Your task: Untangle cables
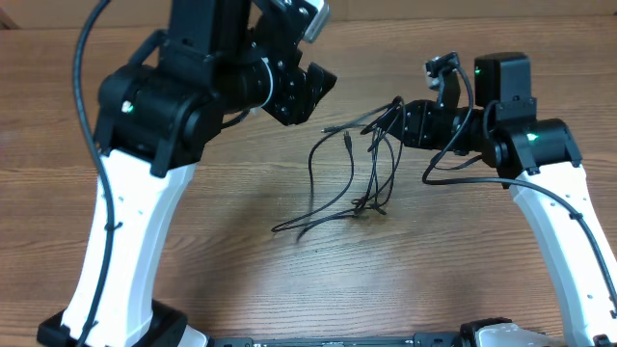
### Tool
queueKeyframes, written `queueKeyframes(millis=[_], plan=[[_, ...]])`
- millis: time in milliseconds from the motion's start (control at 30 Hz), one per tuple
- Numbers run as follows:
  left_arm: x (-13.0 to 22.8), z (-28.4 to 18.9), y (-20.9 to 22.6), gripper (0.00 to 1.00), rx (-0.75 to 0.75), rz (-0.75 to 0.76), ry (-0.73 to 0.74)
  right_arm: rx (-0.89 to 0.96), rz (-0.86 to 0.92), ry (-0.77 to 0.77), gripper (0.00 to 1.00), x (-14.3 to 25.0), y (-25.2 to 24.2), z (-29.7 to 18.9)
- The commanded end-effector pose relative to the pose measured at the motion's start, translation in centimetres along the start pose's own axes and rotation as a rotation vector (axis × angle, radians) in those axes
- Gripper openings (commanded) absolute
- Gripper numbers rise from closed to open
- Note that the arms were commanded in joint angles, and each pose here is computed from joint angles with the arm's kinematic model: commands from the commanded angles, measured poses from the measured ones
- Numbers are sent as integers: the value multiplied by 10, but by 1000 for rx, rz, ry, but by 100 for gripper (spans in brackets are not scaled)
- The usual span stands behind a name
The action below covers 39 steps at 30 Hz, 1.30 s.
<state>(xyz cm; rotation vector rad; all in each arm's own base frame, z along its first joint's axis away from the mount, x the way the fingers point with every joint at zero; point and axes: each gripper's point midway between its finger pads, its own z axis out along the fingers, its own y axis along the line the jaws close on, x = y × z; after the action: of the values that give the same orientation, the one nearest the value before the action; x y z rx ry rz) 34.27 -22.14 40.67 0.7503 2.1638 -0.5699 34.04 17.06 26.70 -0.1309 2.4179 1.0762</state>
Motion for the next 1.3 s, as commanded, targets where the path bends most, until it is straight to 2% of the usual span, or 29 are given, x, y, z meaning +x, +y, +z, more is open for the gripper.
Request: queueKeyframes(millis=[0,67,167,200,467,667,767,900,1167,1267], plan=[[10,22,-4,61,78,-11,63,-26,-78,-2,4,0,14,4],[14,28,-16,57,164,19,82,-32,-89,-8,4,-2,17,5],[22,42,-29,45,279,19,118,-35,-93,-18,4,-4,17,5],[23,44,-31,43,297,21,126,-33,-92,-20,4,-5,17,4],[25,51,-45,37,413,34,130,23,-85,-35,4,-7,7,4],[13,29,-84,38,674,43,54,28,-82,-34,4,-7,6,4],[21,35,-81,33,620,43,95,27,-81,-34,4,-7,6,4],[36,48,-73,33,532,44,163,26,-60,-35,4,-7,6,4],[68,78,-70,33,539,-1,262,26,-60,-35,4,-7,6,4],[74,93,-51,33,433,27,275,26,-60,-35,4,-7,6,4]])
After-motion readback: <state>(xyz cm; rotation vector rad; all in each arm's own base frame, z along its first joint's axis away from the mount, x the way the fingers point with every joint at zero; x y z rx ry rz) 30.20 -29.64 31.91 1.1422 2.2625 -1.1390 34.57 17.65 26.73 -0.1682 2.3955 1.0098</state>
